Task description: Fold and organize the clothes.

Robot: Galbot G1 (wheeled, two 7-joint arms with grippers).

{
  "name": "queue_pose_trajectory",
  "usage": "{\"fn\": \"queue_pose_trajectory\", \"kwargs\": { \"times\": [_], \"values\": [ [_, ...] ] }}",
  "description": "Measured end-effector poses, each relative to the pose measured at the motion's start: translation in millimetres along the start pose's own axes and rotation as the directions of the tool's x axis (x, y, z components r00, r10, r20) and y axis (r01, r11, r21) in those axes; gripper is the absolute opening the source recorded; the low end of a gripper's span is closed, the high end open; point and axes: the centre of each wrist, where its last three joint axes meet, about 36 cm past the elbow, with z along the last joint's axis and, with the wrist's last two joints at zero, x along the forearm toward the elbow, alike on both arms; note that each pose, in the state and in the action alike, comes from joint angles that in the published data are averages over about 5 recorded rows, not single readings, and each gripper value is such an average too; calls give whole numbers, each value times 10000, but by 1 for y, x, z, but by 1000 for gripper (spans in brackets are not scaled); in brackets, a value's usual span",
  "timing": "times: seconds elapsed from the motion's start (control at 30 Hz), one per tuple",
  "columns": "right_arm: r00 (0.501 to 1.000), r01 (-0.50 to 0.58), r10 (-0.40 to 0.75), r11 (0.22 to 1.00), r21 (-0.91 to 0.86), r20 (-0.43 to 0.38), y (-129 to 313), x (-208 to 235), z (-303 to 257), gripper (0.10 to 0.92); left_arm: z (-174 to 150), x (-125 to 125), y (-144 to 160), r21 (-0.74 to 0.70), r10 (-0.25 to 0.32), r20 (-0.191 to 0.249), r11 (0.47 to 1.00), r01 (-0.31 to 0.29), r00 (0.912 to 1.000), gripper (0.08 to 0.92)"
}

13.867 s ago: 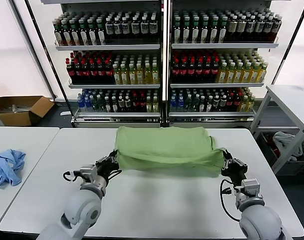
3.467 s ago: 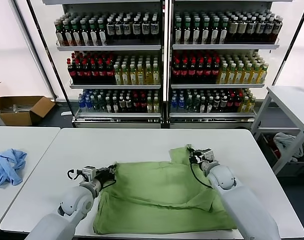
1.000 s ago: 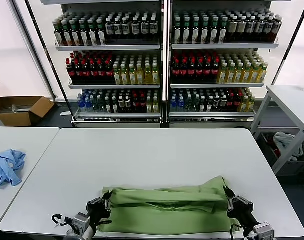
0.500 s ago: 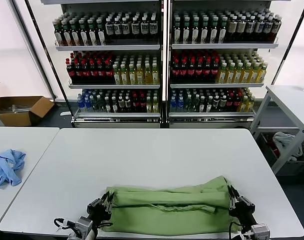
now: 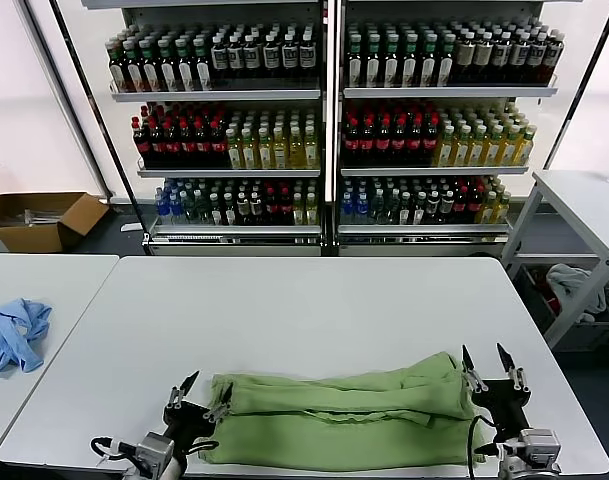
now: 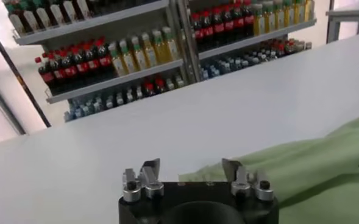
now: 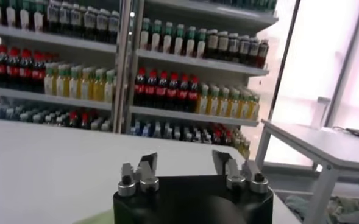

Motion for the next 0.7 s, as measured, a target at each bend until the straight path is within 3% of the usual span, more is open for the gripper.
{"fn": "queue_pose_trajectory", "kwargs": {
  "times": [0.13, 0.3, 0.7],
  "values": [
    [9998, -31, 35, 9998, -185, 202, -3, 13, 4, 811, 0, 17, -10, 480, 158, -25, 9987, -157, 9999, 806],
    [9985, -156, 179, 9989, -441, 516, -9, 32, 18, 822, 5, 27, -18, 1199, 227, 7, 9925, -226, 9997, 822],
    [9900, -816, 900, 9935, -795, 1082, -25, 56, 53, 823, 19, 16, -34, 2968, 73, 378, 9548, -182, 9993, 823]
  ]
}}
